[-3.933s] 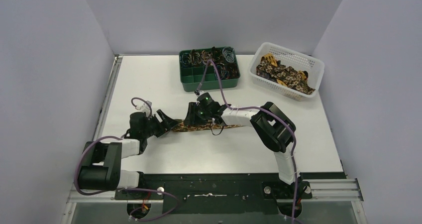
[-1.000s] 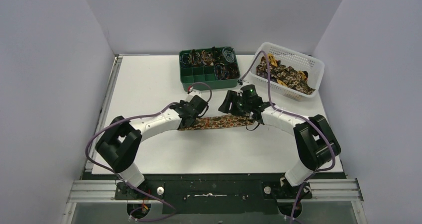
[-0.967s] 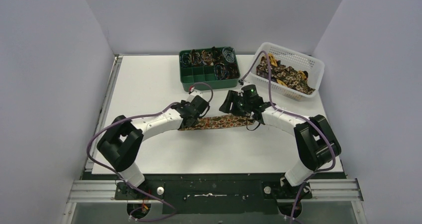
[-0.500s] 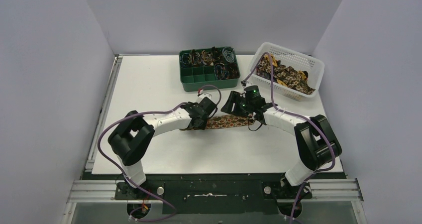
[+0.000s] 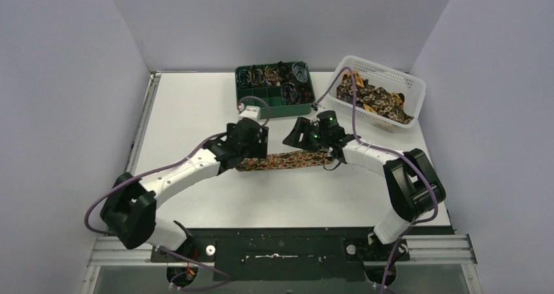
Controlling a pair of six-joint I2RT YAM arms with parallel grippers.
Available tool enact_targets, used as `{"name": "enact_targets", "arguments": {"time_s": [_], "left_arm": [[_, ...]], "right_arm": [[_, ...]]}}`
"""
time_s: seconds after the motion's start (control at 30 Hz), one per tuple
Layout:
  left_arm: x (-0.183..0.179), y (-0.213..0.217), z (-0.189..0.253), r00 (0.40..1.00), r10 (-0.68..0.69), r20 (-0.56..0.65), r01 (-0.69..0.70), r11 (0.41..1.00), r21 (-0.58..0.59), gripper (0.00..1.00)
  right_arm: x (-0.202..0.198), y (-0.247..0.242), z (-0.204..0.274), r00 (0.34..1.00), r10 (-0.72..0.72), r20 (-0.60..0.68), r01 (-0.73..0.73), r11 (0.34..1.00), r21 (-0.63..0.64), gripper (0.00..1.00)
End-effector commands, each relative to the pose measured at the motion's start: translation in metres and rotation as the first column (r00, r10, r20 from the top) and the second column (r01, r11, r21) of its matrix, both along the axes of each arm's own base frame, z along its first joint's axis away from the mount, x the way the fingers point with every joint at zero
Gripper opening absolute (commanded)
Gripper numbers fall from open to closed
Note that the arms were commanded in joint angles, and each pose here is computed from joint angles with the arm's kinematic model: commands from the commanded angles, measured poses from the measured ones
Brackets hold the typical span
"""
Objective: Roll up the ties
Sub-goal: Roll the tie at the center of the board.
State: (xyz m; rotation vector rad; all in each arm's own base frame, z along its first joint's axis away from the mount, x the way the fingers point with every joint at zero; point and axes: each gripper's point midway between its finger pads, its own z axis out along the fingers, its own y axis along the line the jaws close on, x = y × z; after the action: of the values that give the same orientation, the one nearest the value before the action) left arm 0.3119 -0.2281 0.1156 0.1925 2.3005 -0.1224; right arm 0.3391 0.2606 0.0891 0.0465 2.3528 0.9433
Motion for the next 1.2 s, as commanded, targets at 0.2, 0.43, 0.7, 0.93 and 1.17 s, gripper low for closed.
{"name": "enact_targets", "arguments": {"time_s": [0.2, 0.43, 0.7, 0.93, 1.17], "left_arm": [[0.001, 0.099, 0.003, 0.963, 0.27, 0.02, -0.238, 0.882, -0.406, 0.84], [-0.007, 0.133, -0.002, 0.918, 0.392, 0.053, -0.302, 0.782, -0.545, 0.85], [-0.01, 0.142, -0.013, 0.918, 0.396, 0.024, -0.322, 0.778, -0.54, 0.86], [-0.009, 0.133, -0.015, 0.936, 0.35, 0.022, -0.275, 0.771, -0.574, 0.86], [-0.01, 0.121, -0.02, 0.953, 0.301, 0.02, -0.227, 0.759, -0.61, 0.86]], "right_arm": [[-0.004, 0.094, 0.014, 0.992, 0.112, 0.062, -0.114, 0.993, 0.03, 0.63], [-0.013, 0.127, -0.004, 0.99, 0.143, 0.002, -0.143, 0.989, 0.034, 0.62], [-0.018, 0.136, -0.022, 0.984, 0.17, -0.051, -0.171, 0.985, -0.017, 0.57], [-0.023, 0.13, -0.037, 0.983, 0.164, -0.088, -0.171, 0.983, -0.073, 0.52], [-0.024, 0.127, -0.048, 0.981, 0.174, -0.092, -0.182, 0.978, -0.1, 0.52]]}}
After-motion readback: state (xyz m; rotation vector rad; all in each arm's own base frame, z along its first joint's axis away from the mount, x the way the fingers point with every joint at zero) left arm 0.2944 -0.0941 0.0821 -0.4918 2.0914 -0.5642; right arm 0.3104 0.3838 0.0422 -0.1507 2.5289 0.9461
